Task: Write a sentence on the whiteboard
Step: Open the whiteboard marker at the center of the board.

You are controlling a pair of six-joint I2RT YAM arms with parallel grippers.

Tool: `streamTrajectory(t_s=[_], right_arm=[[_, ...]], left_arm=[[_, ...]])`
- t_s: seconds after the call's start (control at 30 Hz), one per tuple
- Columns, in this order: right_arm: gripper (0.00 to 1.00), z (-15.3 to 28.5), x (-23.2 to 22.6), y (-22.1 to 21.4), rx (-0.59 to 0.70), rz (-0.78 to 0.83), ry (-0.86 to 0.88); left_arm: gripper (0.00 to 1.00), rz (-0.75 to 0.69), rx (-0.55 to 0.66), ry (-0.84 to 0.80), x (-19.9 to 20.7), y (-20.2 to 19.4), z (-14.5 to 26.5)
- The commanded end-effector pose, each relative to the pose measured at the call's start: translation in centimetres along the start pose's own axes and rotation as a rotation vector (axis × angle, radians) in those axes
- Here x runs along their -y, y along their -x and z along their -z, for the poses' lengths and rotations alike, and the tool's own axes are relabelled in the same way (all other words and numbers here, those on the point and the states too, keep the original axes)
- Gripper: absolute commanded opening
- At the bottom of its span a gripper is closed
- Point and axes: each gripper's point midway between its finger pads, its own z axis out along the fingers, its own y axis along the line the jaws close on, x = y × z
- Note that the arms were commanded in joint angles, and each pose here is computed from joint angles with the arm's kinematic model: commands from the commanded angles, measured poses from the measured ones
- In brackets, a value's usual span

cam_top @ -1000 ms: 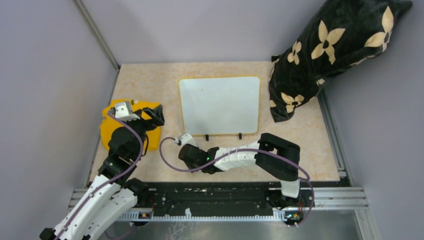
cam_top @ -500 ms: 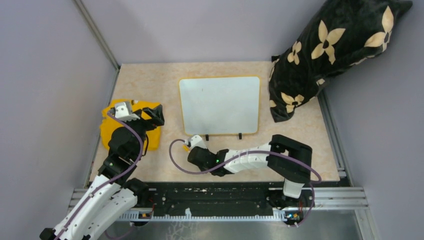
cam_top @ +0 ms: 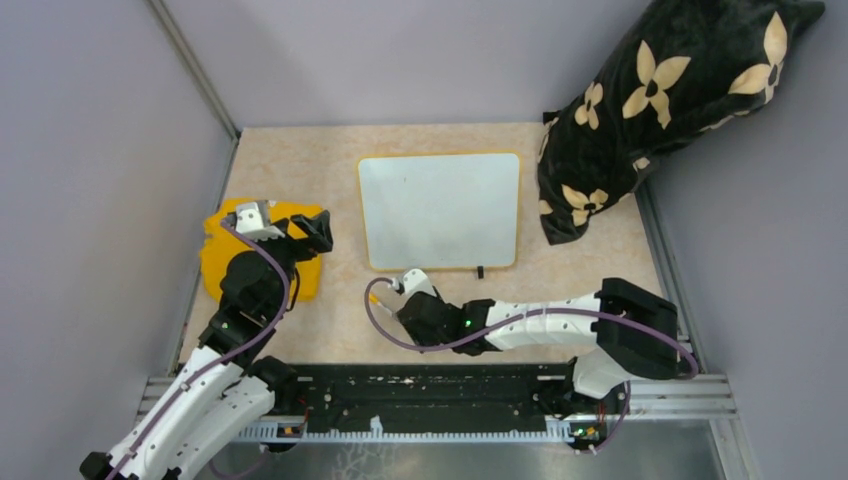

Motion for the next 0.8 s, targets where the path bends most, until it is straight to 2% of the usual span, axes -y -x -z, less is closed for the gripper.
streamTrajectory(t_s=[0.0,0.07,0.17,0.33,0.5,0.77], right_arm=[[0.58,1.0,-2.6,5.4,0.130,-0.020,0.122],[0.64,0.3,-2.9,6.5,0.132,-0.016,0.136],[0.65,-1.1,-3.0,7.8,0.120,-0.011,0.145],[0.48,-2.8,-3.4,8.4,0.084,0.037,0.164],[0.46,-4.5,-3.9,7.9,0.031,0.091,0.168],[0.44,-6.7,-3.2,6.9,-0.034,0.085,0.135]], left_arm=[[0.98,0.005,0.024,-0.030,0.7,0.9,0.1],[0.98,0.005,0.026,-0.030,0.6,0.9,0.1],[0.98,0.003,0.029,-0.022,0.5,1.0,0.1],[0.98,0.002,0.036,-0.012,0.2,1.1,0.2],[0.99,0.001,0.040,-0.010,0.2,1.2,0.2],[0.99,0.000,0.042,-0.004,0.1,1.3,0.2]])
